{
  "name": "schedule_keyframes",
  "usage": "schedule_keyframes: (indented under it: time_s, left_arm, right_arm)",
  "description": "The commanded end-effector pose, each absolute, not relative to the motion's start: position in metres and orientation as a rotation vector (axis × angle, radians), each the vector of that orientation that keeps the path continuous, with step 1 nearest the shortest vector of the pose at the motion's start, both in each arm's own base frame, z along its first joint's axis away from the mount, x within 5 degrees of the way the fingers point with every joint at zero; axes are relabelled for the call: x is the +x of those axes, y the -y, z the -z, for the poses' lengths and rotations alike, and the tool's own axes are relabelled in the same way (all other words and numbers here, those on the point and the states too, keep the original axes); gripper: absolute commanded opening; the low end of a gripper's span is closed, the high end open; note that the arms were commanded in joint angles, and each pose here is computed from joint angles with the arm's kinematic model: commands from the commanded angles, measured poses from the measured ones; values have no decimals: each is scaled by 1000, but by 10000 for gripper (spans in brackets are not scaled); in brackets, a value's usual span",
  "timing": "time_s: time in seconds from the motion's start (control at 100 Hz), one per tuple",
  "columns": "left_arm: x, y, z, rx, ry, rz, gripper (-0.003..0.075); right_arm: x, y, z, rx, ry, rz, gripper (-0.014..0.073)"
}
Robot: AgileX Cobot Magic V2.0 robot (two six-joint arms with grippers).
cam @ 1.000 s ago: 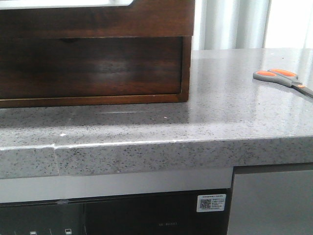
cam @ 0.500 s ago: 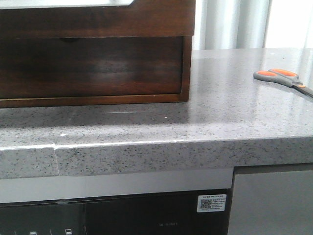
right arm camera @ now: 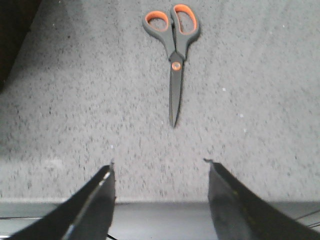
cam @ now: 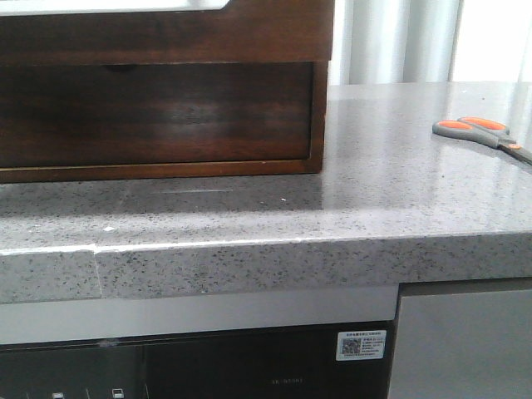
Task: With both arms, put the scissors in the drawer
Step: 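Lower the right gripper onto the orange-handled scissors and grasp them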
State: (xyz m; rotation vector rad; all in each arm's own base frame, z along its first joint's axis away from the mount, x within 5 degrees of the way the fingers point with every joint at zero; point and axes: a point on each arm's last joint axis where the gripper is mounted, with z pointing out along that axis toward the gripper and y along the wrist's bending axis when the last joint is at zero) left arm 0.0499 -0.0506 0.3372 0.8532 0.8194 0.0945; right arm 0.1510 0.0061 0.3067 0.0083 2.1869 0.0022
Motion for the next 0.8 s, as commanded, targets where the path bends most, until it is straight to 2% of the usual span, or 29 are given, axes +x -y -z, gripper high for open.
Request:
schedule_keyframes:
  time_s: [0.0, 0.35, 0.79]
  left_arm:
    - [43, 47, -349, 798, -785, -49, 337]
    - [42, 44, -348, 791, -809, -68, 337]
    - [43, 43, -346, 794, -830, -75, 337]
  right_arm:
    - [172, -8, -332, -11, -2096, 8, 406]
    - [268, -1, -346, 61, -2344, 75, 406]
    - [352, 3, -327, 50, -2523, 129, 405]
